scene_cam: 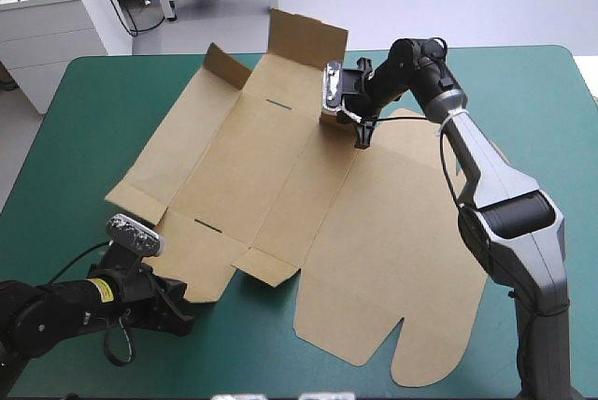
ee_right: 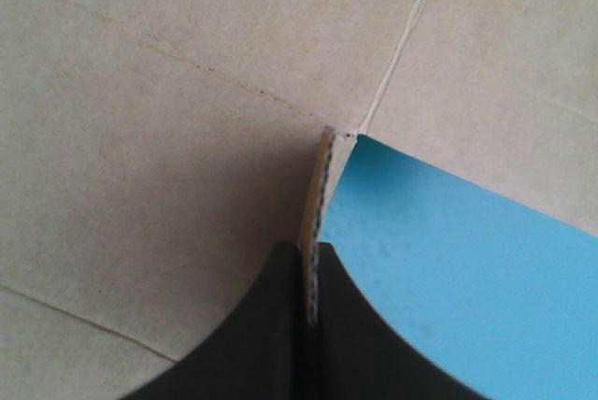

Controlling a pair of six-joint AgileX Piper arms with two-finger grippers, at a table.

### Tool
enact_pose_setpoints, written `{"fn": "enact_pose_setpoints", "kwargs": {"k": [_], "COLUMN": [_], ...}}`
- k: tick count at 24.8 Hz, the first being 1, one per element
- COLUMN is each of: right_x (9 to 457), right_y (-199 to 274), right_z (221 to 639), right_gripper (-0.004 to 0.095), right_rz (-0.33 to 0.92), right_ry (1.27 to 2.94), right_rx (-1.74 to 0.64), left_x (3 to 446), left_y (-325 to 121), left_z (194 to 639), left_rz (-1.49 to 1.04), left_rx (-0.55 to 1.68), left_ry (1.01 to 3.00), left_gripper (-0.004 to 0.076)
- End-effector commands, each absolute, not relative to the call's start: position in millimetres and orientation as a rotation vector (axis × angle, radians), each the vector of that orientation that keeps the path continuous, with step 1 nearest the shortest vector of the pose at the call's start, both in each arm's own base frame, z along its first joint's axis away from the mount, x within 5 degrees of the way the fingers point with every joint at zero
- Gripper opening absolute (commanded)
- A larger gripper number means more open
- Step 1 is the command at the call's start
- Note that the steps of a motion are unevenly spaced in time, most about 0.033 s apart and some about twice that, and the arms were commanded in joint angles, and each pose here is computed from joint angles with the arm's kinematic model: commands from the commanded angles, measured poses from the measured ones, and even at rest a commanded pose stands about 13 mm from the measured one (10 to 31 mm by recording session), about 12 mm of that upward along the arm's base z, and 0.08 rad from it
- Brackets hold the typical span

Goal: Fold the box

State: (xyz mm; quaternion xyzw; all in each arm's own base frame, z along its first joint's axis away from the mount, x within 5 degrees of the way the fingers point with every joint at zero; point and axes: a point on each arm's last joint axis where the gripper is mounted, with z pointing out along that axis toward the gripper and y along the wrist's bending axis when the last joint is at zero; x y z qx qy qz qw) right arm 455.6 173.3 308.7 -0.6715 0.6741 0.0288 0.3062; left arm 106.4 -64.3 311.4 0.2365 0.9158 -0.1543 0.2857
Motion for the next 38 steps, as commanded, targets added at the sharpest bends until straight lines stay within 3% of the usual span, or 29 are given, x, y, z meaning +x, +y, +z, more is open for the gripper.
{"fn": "enact_pose_setpoints", "kwargs": {"k": [1,7,13,20,23,28,30,34,36,38], "right_x": [439,422,414,411,411,413,413,412,411,409], "right_y": [191,227,231,234,234,235,235,235,233,231], "right_z": [355,355,352,352,352,354,354,356,358,362], "right_gripper": [-0.0019,-0.0019,-0.0019,0.0006,0.0137,0.0569,0.0660,0.0616,0.0534,0.0386], "right_rz": [0.021,0.013,0.011,0.105,0.120,0.148,0.152,0.190,0.211,0.233], "right_ry": [1.534,1.377,1.273,1.344,1.381,1.448,1.463,1.537,1.611,1.690], "right_rx": [-1.774,-1.896,-2.028,-1.981,-1.953,-1.881,-1.862,-1.801,-1.744,-1.682], "left_x": [107,107,108,108,108,108,108,108,108,108], "left_y": [-66,-66,-66,-66,-66,-66,-66,-66,-66,-66], "left_z": [328,328,329,329,329,329,329,329,329,329], "left_rz": [-0.441,-0.441,-0.438,-0.440,-0.440,-0.440,-0.440,-0.440,-0.440,-0.440], "left_rx": [0.609,0.609,0.609,0.609,0.609,0.609,0.609,0.609,0.609,0.609], "left_ry": [2.365,2.364,2.363,2.363,2.363,2.363,2.363,2.363,2.363,2.363], "left_gripper": [-0.0008,-0.0008,-0.0008,-0.0008,-0.0008,-0.0008,-0.0008,-0.0008,-0.0008,-0.0008]}}
